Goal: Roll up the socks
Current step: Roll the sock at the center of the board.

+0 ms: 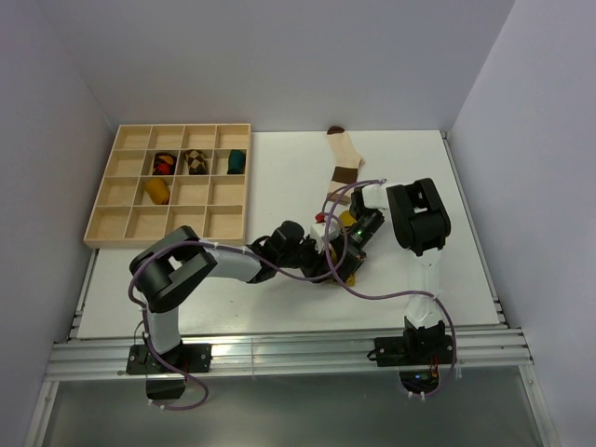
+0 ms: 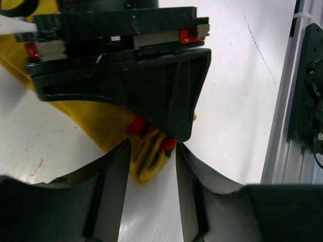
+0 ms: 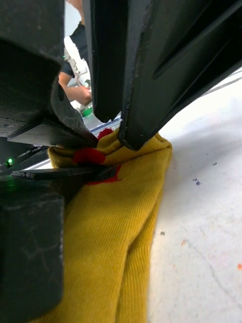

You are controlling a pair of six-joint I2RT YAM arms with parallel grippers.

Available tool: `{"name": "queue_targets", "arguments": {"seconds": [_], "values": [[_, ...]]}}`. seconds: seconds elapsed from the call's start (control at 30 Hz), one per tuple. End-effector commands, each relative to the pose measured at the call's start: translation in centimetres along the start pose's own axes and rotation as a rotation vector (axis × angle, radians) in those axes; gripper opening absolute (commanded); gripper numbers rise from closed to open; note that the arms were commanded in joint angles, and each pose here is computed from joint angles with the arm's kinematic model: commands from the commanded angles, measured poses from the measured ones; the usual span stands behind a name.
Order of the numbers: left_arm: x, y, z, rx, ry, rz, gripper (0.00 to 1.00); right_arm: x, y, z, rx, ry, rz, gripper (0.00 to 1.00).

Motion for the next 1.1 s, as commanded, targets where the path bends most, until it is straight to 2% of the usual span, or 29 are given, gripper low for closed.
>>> {"name": "queue_targets", "arguments": {"seconds": [0.0, 0.1, 0.17, 0.3, 0.4, 0.43, 0.5, 0.53, 0.57, 0.73, 0.9, 1.07], "values": [[-0.2, 1.1, -0.2, -0.010, -0.067, -0.047, 0.45, 0.9, 1.2, -1.1, 0.050, -0.083, -0.047, 0.27], [-0.7, 0.5, -0.2, -0.003, -0.083, -0.019, 0.41, 1.0, 1.4, -1.4, 0.047, -0.111, -0.064, 0.27], [-1.1, 0.1, 0.1, -0.001, -0.081, -0.006, 0.33, 1.1, 1.3, -1.4, 0.040, -0.128, -0.069, 0.27], [-1.4, -0.3, 0.4, 0.009, -0.067, 0.008, 0.32, 1.3, 1.4, -1.5, 0.043, -0.141, -0.076, 0.27], [-1.6, -0.8, 1.0, 0.024, -0.030, 0.028, 0.24, 1.2, 1.6, -1.7, 0.041, -0.156, -0.084, 0.29], [-1.8, -0.6, 1.2, 0.030, -0.017, 0.034, 0.14, 1.4, 1.6, -1.6, 0.040, -0.165, -0.093, 0.31], [-2.1, -1.6, 1.3, 0.059, 0.006, 0.080, 0.05, 1.5, 1.8, -1.9, 0.053, -0.193, -0.107, 0.33], [-2.4, -1.2, 2.2, 0.075, 0.068, 0.091, 0.00, 1.8, 2.0, -1.7, 0.067, -0.212, -0.126, 0.38], [-2.6, -2.4, 1.8, 0.090, 0.065, 0.141, 0.00, 2.1, 2.1, -1.8, 0.065, -0.235, -0.140, 0.41], [-2.3, -4.6, 3.1, 0.140, 0.248, 0.266, 0.00, 4.1, 3.1, -0.4, 0.137, -0.310, -0.266, 0.58], [-0.8, -5.4, 4.2, 0.183, 0.384, 0.355, 0.00, 7.8, 3.7, 0.3, 0.143, -0.389, -0.433, 0.60], [0.9, -4.3, 3.9, 0.195, 0.413, 0.393, 0.00, 11.2, 3.4, -0.3, 0.099, -0.430, -0.580, 0.61]]}}
Point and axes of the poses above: each gripper's point midway between its finger pads, its own x axis back along the fingers, its own z axis along the line the jaws close on, y = z × x, the point moved 3 cm from there along x, back along the fingers, and after that the axes turned 11 degrees about -x, right-handed, at the moved point
